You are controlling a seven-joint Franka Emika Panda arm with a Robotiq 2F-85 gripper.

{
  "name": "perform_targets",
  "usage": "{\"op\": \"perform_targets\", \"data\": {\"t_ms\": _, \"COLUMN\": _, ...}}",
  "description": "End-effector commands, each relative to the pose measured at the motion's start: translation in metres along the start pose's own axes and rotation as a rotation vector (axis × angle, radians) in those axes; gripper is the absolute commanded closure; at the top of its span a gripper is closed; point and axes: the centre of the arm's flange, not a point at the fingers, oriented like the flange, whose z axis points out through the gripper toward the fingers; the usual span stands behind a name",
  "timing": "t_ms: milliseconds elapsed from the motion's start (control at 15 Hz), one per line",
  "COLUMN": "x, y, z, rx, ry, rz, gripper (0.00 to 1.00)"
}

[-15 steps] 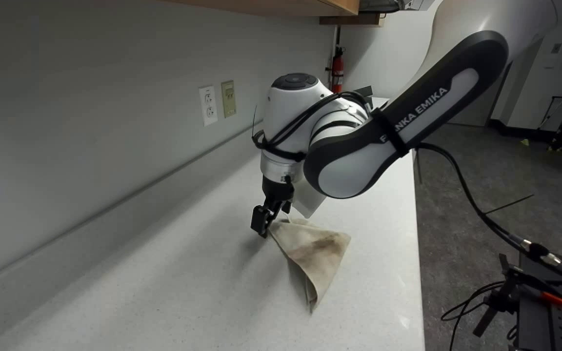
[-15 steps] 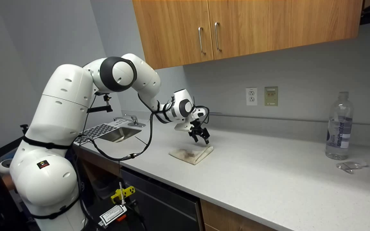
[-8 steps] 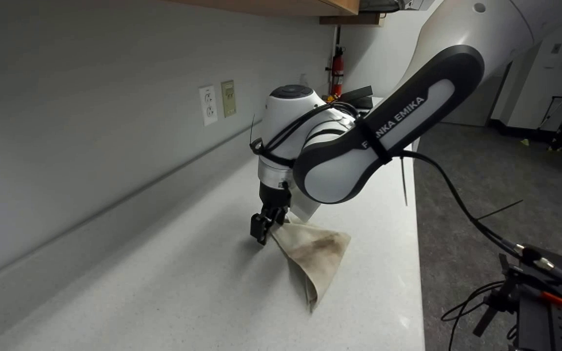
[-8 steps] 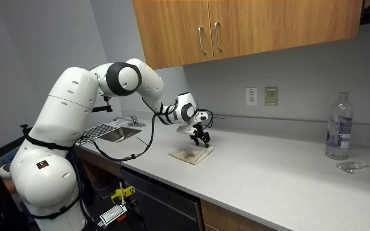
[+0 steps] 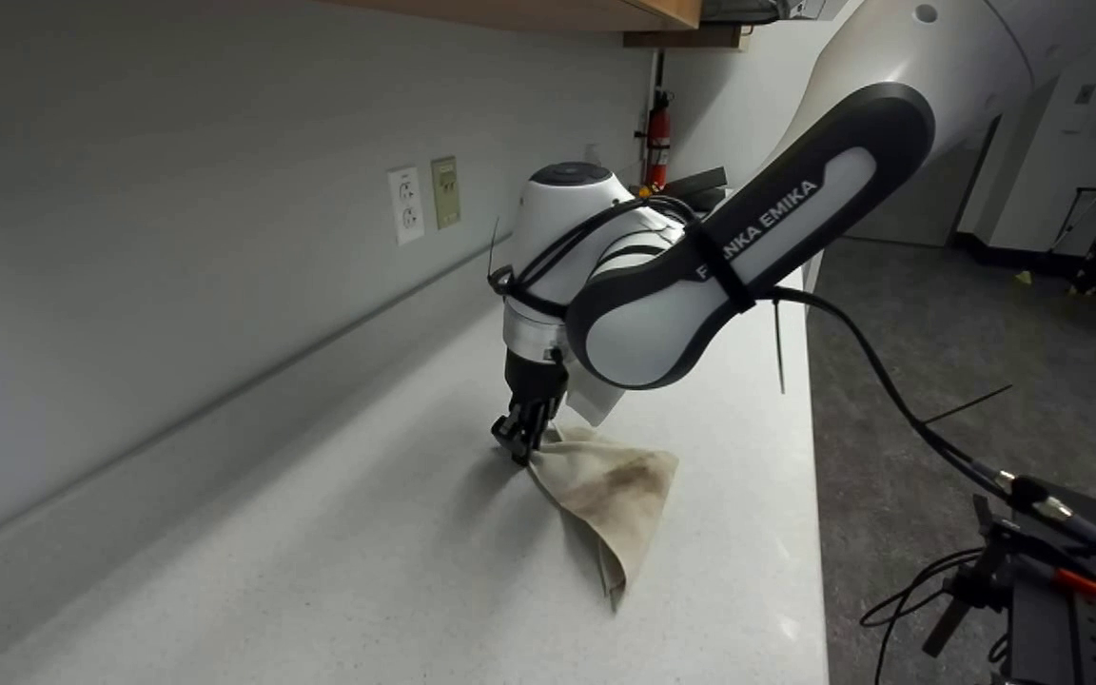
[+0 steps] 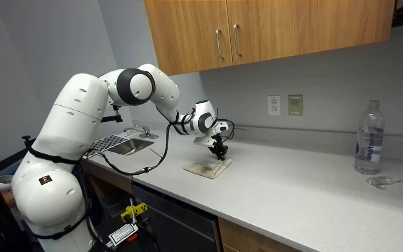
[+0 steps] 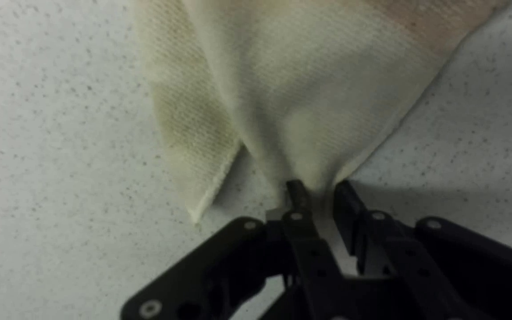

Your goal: Unfold the white towel

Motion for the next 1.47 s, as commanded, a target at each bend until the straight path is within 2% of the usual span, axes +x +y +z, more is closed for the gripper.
{"op": "perform_targets", "data": {"t_ms": 0, "x": 0.005, "y": -0.003, "z": -0.002, "rx": 0.007, "ry": -0.001, "rz": -0.039, "gripper": 1.0}}
{"op": "perform_targets", "data": {"t_ms": 267, "x": 0.003, "y": -0.012, "z": -0.025, "rx": -0.035, "ry": 0.015, "rz": -0.08, "gripper": 0.99}}
{"op": "perform_targets", "data": {"t_ms": 667, "x": -0.008, "y": -0.014, "z": -0.112, "rx": -0.15, "ry": 0.071, "rz": -0.15, "gripper": 0.99}}
{"op": "perform_targets", "data": {"t_ms": 1000, "x": -0.054, "y": -0.004, "z": -0.17, "rx": -0.216, "ry": 0.032, "rz": -0.124, "gripper": 0.99}}
{"op": "perform_targets", "data": {"t_ms": 1400, "x": -0.127, "y": -0.02, "z": -0.184, "rx": -0.162, "ry": -0.102, "rz": -0.064, "gripper": 0.99}}
